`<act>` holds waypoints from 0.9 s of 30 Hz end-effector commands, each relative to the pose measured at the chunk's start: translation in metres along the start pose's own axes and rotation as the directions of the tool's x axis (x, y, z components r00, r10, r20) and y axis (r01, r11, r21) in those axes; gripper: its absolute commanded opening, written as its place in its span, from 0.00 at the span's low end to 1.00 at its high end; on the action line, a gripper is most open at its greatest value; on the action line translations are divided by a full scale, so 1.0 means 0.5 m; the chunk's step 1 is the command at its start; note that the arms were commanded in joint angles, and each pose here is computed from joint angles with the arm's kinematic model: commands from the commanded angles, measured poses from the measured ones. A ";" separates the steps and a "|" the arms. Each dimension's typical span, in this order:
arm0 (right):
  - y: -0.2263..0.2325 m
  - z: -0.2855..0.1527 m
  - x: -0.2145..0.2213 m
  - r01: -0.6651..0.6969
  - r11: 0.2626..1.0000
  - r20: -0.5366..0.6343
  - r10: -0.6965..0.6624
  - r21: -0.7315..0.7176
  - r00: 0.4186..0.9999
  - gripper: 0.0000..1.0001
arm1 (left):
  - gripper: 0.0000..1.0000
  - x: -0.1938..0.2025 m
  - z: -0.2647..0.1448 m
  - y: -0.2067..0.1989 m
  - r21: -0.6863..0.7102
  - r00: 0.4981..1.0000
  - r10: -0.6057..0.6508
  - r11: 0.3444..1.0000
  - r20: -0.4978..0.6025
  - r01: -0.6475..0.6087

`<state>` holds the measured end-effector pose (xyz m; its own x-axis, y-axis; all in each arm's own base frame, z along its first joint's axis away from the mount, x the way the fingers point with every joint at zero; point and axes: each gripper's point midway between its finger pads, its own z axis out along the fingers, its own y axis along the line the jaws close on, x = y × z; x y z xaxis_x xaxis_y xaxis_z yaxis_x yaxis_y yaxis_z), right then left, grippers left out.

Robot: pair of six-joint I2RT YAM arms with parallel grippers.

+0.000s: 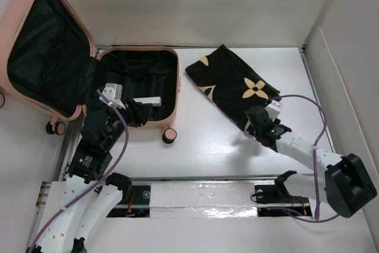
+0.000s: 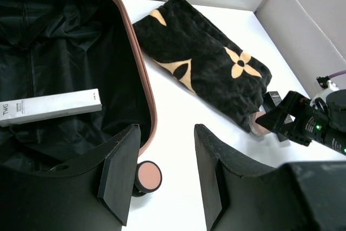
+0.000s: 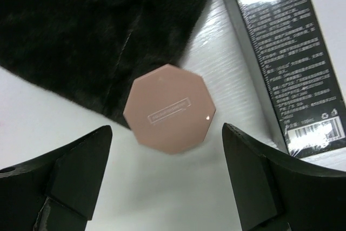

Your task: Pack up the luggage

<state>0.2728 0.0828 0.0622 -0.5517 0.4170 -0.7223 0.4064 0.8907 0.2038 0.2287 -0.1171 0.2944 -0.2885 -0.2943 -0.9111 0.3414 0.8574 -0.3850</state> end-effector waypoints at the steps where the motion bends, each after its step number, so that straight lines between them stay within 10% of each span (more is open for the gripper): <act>1: 0.000 0.010 -0.040 -0.044 0.999 0.008 0.043 0.028 0.999 0.92 | 0.42 -0.029 -0.003 -0.019 0.037 0.999 0.010 0.999 0.051 -0.012; 14: 0.032 0.058 -0.033 0.188 0.982 -0.154 -0.186 -0.005 0.970 0.85 | 0.42 -0.031 -0.010 -0.024 0.046 0.998 0.012 0.999 0.056 -0.015; 27: 0.038 0.043 0.022 0.140 0.984 -0.270 -0.165 -0.108 0.949 0.79 | 0.42 -0.035 -0.015 -0.027 0.044 0.998 0.017 0.999 0.065 -0.020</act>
<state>0.2980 0.0887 0.0480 -0.7552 0.3035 -0.5810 0.2858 0.9501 0.1248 0.2240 -0.1202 0.2978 -0.2798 -0.2934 -0.9141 0.3601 0.8506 -0.3832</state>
